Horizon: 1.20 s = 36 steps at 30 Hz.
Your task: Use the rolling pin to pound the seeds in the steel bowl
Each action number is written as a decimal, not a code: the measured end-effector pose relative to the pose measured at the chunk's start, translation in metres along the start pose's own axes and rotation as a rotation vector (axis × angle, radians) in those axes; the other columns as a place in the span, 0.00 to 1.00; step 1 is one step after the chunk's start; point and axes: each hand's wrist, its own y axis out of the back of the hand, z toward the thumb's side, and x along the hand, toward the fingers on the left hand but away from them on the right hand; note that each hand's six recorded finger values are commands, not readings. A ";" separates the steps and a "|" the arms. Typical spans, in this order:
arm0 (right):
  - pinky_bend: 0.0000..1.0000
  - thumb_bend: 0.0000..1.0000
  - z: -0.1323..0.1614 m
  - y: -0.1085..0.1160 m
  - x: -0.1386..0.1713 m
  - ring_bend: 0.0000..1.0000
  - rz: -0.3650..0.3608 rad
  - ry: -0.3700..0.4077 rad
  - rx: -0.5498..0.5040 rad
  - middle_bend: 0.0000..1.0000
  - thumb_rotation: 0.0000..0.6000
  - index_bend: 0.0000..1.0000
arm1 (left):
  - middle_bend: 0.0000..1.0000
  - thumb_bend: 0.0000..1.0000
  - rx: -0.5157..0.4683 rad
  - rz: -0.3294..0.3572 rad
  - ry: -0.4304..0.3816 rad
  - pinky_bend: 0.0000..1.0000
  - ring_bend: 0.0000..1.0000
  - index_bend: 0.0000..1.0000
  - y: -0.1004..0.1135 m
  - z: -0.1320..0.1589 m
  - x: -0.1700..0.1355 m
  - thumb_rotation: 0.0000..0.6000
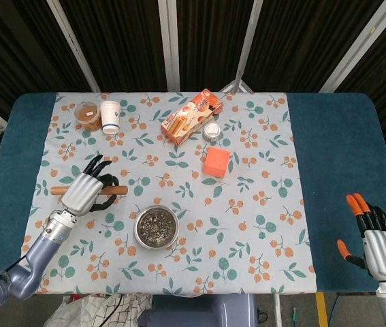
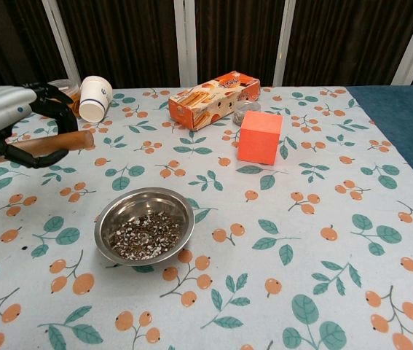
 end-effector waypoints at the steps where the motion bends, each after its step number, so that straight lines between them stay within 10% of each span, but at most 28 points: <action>1: 0.00 0.37 0.000 0.000 0.000 0.00 0.000 -0.001 0.000 0.00 1.00 0.00 | 0.66 0.77 0.004 -0.006 0.001 0.03 0.14 0.65 -0.003 0.000 -0.001 1.00; 19: 0.00 0.37 0.000 0.001 0.002 0.00 -0.008 -0.002 0.012 0.00 1.00 0.00 | 0.50 0.71 0.008 -0.080 0.044 0.00 0.12 0.62 -0.044 0.001 -0.006 1.00; 36: 0.00 0.37 0.001 0.002 0.003 0.00 -0.011 0.002 0.015 0.00 1.00 0.00 | 0.22 0.50 -0.036 -0.099 0.069 0.00 0.00 0.32 -0.038 -0.003 -0.016 1.00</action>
